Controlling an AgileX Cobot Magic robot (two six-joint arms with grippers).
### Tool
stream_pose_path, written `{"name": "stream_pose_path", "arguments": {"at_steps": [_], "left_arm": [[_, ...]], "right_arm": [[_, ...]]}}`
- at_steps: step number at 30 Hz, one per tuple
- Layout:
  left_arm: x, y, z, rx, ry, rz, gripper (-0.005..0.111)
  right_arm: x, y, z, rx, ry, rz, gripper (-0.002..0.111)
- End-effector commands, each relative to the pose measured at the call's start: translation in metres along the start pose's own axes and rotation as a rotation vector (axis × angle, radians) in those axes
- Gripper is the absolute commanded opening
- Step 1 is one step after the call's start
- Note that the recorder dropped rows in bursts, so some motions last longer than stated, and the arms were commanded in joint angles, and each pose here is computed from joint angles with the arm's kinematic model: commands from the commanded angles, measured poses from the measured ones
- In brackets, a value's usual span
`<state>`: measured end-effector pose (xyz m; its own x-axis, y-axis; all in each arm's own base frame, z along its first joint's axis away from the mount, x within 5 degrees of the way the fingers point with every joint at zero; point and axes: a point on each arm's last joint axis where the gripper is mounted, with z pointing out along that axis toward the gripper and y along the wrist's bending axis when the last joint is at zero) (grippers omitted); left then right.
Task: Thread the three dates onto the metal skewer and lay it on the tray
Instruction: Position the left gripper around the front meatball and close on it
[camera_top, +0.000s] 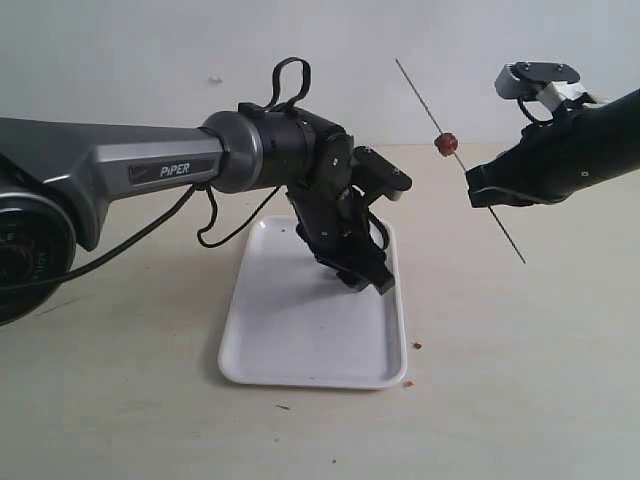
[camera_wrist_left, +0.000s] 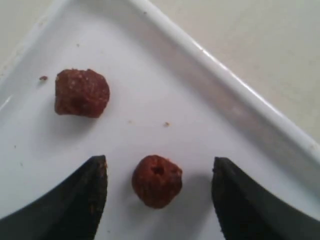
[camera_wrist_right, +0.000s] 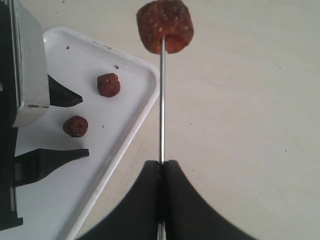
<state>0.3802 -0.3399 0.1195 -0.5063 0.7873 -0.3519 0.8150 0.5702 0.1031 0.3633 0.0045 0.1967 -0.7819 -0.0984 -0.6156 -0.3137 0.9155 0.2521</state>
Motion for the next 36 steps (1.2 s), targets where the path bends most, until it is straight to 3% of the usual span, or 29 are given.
{"name": "stream_pose_path", "arguments": {"at_steps": [1,36], "left_arm": [[0.001,0.000,0.000,-0.001,0.008,-0.003,0.061],[0.005,-0.002,0.011,0.010,0.024,-0.015,0.061]], "right_arm": [[0.000,-0.001,-0.002,0.002,-0.007,0.003,0.000],[-0.001,-0.001,-0.002,0.004,-0.012,0.005,0.000]]}}
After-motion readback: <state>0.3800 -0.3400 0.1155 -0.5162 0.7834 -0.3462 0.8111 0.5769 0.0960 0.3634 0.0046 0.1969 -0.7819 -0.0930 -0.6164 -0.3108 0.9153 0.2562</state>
